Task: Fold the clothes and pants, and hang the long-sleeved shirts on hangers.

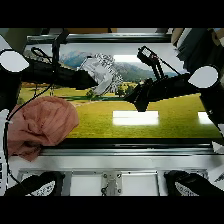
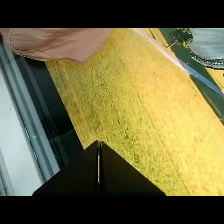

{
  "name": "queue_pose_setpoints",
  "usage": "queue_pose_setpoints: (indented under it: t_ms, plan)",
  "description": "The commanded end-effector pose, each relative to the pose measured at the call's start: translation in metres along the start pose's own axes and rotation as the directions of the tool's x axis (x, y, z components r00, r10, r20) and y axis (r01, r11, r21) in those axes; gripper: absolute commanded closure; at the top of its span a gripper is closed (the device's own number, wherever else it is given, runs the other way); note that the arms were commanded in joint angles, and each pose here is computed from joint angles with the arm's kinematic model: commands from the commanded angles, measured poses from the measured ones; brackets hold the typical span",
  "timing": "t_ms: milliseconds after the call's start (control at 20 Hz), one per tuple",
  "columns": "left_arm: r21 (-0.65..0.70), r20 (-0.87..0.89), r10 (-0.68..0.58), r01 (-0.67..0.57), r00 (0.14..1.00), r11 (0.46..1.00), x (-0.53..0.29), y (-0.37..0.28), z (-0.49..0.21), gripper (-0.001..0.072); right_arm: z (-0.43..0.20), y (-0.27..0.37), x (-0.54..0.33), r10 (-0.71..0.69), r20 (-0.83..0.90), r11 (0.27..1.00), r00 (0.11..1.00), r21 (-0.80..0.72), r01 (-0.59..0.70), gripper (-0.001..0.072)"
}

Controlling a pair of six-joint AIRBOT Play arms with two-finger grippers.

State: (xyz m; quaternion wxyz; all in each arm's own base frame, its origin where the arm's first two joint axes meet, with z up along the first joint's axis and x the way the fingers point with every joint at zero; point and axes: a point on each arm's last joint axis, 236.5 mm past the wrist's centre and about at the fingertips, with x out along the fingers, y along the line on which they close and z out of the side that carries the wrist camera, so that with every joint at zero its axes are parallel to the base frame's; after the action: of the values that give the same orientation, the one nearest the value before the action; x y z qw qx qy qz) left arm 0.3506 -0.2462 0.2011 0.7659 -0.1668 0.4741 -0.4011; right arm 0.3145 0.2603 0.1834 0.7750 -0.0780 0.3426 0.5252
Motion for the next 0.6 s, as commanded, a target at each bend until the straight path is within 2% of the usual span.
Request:
queue_pose_setpoints:
  t_ms: [0, 350, 450, 500, 550]
  plan:
    - [0.0, -0.001, 0.0, 0.0, 1.0, 1.0, 0.0, 0.0, 0.0, 0.0696, 0.0, 0.0, 0.0, 0.001, -0.001, 1.0, 1.0, 0.0, -0.001, 0.0702]
    - [-0.003, 0.07, 0.014, -0.013, 0.997, 1.0, -0.002, 0.004, 0.017, 0.0696, 0.0, 0.0, 0.0, 0.001, -0.001, 1.0, 1.0, 0.0, -0.001, 0.0702]
    - [0.015, 0.008, 0.077, -0.077, 0.997, 0.997, -0.008, 0.025, 0.002, 0.0696, 0.0, 0.0, 0.0, 0.001, -0.001, 1.0, 1.0, 0.0, -0.001, 0.0702]
    - [0.025, -0.071, 0.174, -0.173, 0.982, 0.985, -0.016, 0.052, -0.016, 0.0624, 0.0, 0.0, 0.0, 0.001, -0.001, 1.0, 1.0, 0.0, -0.001, 0.0702]
    - [0.026, -0.166, 0.314, -0.314, 0.935, 0.949, -0.03, 0.089, -0.039, 0.0259, 0.0, 0.0, 0.0, 0.001, -0.001, 1.0, 1.0, 0.0, -0.001, 0.0702]
